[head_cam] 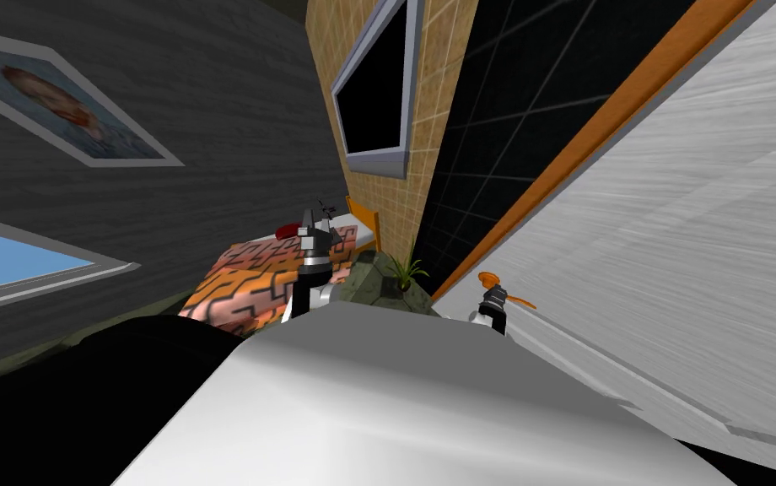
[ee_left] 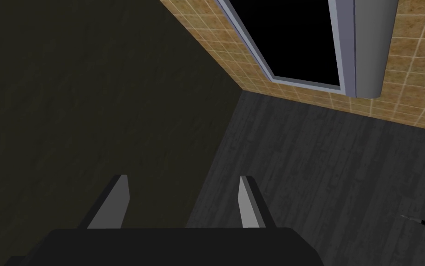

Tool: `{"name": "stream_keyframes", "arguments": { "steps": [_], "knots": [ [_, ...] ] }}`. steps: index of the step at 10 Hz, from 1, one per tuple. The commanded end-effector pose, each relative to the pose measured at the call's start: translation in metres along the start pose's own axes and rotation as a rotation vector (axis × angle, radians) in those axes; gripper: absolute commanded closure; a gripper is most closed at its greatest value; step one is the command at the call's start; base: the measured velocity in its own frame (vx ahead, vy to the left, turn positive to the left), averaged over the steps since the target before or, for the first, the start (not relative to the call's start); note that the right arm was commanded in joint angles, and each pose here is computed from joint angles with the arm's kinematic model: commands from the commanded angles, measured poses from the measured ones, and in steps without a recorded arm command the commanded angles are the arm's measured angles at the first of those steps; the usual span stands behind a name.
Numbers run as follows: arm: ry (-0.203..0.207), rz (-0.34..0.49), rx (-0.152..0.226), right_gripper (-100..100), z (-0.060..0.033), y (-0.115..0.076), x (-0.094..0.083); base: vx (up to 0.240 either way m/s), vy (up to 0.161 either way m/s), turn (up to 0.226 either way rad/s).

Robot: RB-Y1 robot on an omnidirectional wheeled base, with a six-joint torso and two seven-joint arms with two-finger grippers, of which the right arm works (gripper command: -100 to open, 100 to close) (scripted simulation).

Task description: Pull the door open

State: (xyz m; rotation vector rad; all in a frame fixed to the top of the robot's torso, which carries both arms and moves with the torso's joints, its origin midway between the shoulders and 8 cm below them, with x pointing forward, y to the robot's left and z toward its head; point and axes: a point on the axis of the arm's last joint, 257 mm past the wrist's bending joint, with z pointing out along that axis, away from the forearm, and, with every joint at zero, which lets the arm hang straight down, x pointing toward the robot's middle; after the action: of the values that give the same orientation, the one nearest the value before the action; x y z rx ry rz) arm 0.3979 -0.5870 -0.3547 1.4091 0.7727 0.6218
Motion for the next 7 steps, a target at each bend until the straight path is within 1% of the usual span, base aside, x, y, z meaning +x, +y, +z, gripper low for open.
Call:
{"name": "stream_keyframes", "arguments": {
  "steps": [1,4,5,6,7],
  "knots": [
    [0.035,0.001,-0.005,100,0.0007,0.001,0.013,-0.258,-0.011,0.109],
    [0.088,0.002,-0.011,100,0.0004,0.003,0.030,-0.221,0.006,0.076],
    [0.099,0.001,-0.012,100,0.0003,0.003,0.034,-0.217,-0.006,0.076],
    [0.087,0.001,-0.005,100,-0.0006,0.001,0.030,-0.092,0.003,0.024],
    [0.111,0.003,-0.004,100,-0.0024,0.000,0.039,-0.172,-0.010,0.060]
  ]
}}
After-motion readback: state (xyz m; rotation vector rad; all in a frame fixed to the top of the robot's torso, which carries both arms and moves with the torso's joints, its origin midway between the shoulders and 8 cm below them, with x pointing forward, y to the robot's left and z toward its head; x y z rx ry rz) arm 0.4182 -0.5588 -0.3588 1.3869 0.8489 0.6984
